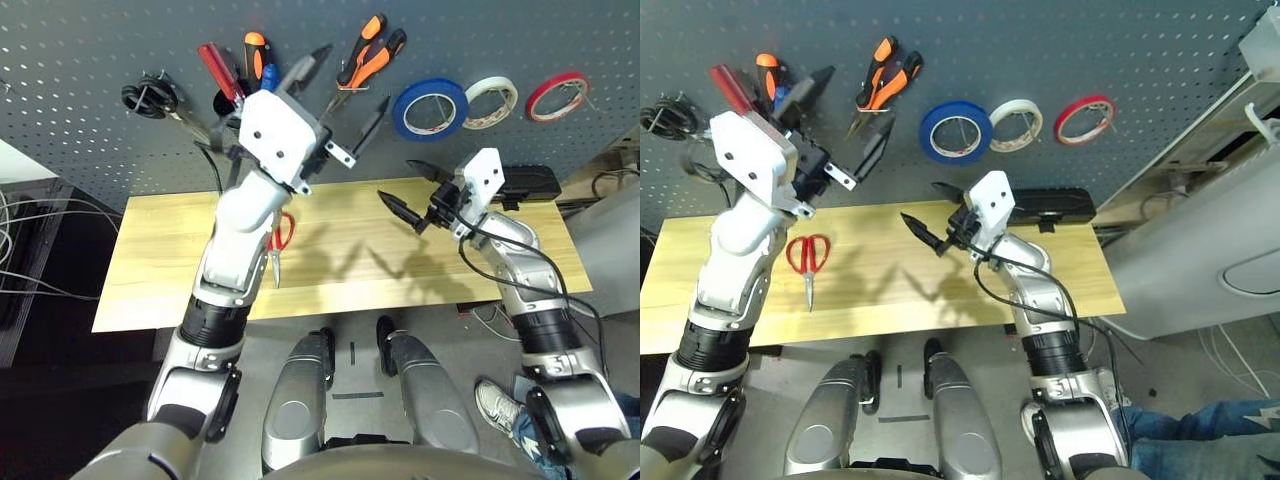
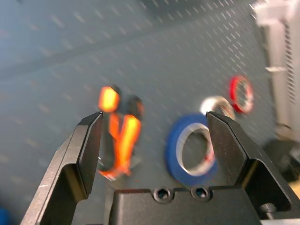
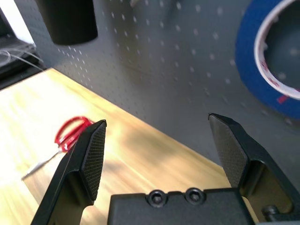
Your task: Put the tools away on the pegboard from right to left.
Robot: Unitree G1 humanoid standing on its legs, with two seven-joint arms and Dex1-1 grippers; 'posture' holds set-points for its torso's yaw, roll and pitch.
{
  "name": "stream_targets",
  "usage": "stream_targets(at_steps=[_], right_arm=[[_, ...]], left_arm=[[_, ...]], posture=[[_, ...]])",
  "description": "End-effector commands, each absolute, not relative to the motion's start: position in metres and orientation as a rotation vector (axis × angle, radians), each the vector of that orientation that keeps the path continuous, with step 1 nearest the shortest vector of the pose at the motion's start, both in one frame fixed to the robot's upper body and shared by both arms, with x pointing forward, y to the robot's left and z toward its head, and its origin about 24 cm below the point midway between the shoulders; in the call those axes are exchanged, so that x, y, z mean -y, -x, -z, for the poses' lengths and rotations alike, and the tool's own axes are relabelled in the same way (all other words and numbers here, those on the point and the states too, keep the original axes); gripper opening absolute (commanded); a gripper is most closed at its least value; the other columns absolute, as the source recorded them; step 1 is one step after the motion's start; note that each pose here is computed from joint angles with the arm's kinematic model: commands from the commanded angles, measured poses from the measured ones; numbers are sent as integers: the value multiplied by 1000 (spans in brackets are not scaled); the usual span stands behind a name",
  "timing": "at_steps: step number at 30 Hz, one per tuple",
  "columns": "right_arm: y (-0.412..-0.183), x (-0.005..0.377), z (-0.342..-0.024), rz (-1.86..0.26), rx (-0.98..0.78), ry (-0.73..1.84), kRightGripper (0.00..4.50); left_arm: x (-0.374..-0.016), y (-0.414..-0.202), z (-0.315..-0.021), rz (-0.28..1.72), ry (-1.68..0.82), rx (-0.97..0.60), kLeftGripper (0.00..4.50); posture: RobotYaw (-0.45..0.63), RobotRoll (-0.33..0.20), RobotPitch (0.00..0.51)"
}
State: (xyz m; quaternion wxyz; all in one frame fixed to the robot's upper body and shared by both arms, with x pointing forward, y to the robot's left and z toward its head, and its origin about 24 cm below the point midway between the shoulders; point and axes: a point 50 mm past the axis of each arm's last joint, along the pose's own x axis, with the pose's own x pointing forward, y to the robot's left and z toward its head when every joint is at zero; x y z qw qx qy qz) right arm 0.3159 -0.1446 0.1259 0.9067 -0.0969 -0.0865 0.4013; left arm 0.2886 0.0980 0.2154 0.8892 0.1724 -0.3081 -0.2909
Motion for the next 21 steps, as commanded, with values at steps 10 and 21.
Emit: stream_targets(at_steps=[10,21], right_arm=[[-315,142,-104,-864,101,205,4500],[-317,111,-87,-1003,52,311,4500]], left_arm=[[-88,-292,-138,729,-343,279,4482],[-125,-306,-66,490,-283,-35,4482]], posture=[[112,0,281],[107,0,287]])
